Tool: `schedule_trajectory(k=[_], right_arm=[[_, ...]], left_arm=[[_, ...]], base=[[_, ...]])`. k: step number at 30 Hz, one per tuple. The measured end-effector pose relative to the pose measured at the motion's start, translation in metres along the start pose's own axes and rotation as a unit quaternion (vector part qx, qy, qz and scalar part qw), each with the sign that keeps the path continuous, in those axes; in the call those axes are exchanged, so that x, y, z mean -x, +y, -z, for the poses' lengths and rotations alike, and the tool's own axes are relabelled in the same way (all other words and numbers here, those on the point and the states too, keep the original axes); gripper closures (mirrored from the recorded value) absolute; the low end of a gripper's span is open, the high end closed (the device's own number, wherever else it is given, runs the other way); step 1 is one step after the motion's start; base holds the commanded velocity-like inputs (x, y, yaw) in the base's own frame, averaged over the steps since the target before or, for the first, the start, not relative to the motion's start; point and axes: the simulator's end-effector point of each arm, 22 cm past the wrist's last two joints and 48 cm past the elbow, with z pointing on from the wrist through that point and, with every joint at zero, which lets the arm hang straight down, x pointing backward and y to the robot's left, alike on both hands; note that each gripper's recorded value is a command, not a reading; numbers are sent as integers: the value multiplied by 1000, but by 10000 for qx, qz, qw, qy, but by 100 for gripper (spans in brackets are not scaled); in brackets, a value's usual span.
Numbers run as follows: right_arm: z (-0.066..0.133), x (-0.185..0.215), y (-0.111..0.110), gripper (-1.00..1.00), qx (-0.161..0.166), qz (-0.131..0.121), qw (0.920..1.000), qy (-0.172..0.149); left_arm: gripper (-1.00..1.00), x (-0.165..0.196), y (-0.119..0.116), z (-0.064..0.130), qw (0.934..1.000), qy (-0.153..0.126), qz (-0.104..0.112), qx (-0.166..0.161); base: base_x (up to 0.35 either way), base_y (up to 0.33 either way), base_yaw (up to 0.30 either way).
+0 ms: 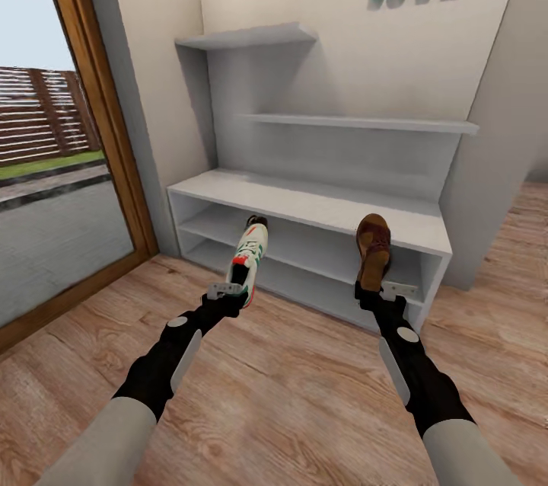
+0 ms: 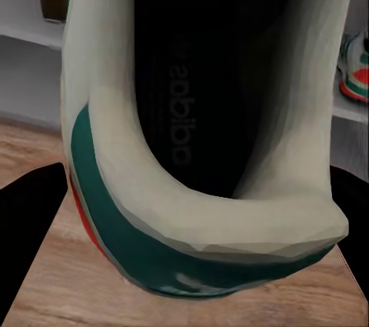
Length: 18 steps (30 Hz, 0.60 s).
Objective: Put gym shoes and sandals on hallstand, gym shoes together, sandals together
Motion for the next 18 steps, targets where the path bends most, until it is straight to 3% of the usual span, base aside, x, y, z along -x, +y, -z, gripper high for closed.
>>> schedule_trajectory(k=[18], right_arm=[[2,6,0,100,6,-9,10000,-46]], left_arm=[[100,6,-1,2,10000,-45,-16,-3]], base=[[0,0,-243]])
